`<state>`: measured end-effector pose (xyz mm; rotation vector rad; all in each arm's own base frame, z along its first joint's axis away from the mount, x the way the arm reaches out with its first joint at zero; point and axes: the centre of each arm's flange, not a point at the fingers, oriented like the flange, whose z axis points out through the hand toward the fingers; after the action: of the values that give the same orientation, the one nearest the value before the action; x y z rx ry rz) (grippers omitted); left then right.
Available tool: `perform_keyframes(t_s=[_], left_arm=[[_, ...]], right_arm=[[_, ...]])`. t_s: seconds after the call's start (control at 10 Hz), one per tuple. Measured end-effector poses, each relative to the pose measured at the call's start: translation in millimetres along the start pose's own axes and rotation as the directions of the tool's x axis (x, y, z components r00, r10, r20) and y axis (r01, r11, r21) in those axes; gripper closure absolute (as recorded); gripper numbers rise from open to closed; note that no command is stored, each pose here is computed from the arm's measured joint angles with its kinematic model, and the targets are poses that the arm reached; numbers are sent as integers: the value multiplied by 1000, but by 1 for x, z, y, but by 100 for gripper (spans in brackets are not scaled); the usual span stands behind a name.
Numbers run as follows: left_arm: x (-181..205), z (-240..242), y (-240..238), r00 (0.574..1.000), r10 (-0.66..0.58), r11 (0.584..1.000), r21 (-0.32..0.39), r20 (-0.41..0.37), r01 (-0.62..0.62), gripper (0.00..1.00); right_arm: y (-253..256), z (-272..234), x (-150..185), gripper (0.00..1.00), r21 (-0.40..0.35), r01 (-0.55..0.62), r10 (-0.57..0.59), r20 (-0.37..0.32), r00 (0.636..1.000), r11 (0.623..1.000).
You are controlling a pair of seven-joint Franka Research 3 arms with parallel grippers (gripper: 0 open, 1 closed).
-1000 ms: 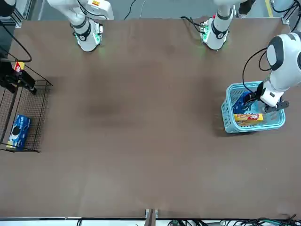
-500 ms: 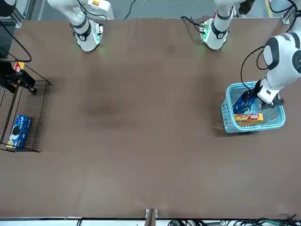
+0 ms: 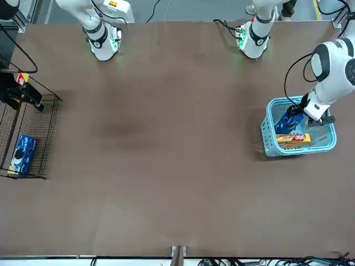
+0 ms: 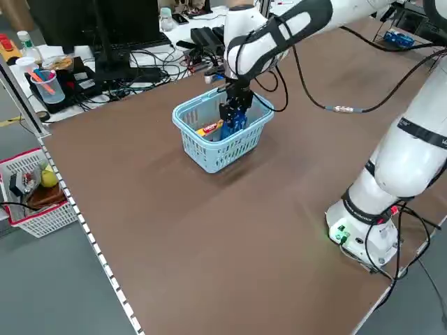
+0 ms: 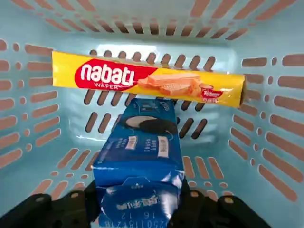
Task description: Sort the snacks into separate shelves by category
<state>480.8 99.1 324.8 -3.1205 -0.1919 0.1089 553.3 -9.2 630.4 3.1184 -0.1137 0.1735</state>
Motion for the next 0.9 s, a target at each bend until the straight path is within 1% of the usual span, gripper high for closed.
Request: perform_keyframes(t_s=[0.1,0.2,0.3,0.4,0.6,0.7,0.8,0.9], left_arm=[[3,-7,0,1000,3,1000,1,-8,-3,44],[6,-20,-1,1000,8,1000,2,1,-8,45],[10,-44,-2,1000,11,1000,3,22,-11,45],[13,-75,-3,999,10,1000,5,43,-10,45],[18,-160,2,998,3,1000,3,63,-3,45],[18,-202,17,998,-15,1000,-5,58,15,45],[16,-233,45,998,-48,999,-4,50,48,45],[14,-251,89,994,-99,995,0,36,99,45]], right_arm=[[0,0,0,0,0,0,0,2,1000,1000],[0,0,0,0,0,0,0,3,1000,1000],[0,1,-1,0,0,0,0,7,1000,1000],[0,1,-1,0,-1,0,0,12,1000,1000],[1,2,-2,0,-1,0,0,20,1000,1000],[1,2,-3,0,-2,-1,1,24,1000,1000],[2,3,-3,0,-2,-3,3,26,1000,1000],[3,3,-3,0,-2,-5,5,28,1000,1000]])
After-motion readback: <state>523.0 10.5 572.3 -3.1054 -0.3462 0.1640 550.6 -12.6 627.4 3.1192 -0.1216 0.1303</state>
